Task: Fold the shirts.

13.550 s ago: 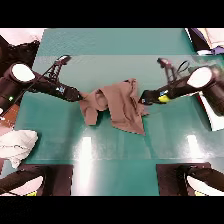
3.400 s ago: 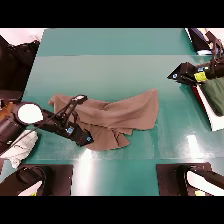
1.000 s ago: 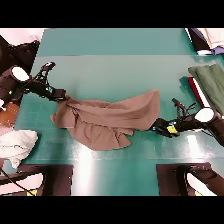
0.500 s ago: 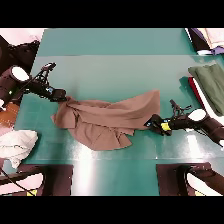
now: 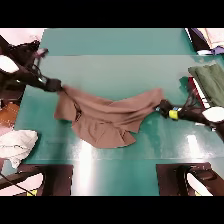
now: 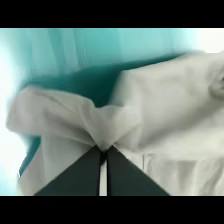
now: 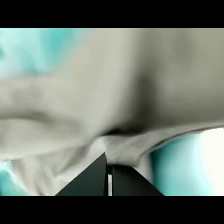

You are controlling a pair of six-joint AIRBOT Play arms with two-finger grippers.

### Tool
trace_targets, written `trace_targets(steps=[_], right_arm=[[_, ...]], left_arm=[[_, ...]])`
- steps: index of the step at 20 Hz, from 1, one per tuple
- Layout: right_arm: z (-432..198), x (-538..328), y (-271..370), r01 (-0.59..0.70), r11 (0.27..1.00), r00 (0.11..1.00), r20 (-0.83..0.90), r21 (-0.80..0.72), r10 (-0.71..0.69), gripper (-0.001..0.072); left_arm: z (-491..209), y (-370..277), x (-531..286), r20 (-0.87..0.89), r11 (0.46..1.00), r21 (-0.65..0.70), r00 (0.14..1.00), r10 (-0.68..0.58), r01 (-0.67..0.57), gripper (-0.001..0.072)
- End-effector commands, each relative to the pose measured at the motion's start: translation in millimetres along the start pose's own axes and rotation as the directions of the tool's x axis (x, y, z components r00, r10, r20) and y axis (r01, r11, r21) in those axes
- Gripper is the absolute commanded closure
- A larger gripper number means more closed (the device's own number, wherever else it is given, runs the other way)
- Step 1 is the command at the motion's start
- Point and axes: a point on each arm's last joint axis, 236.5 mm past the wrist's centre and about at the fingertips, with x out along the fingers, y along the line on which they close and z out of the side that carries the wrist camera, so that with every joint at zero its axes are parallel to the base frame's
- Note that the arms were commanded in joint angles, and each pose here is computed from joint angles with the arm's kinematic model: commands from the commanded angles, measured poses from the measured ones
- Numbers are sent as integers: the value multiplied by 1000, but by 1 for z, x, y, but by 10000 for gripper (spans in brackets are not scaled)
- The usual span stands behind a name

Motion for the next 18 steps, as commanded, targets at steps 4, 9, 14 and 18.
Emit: trace_targets(steps=[4,9,14,18], right_arm=[[79,-151,151,-106,916,896,363,-386,256,698],[78,-238,209,-38,836,845,429,-547,319,698],[57,-283,209,55,831,873,431,-554,230,698],[48,-309,178,177,873,890,453,-455,55,698]], left_arm=[[96,-79,-214,519,974,196,855,-3,-115,673],[87,-151,-381,792,940,263,605,-82,-216,673],[46,-236,-469,836,892,425,444,-322,-153,673],[24,-280,-484,767,825,564,400,-502,-45,673]])
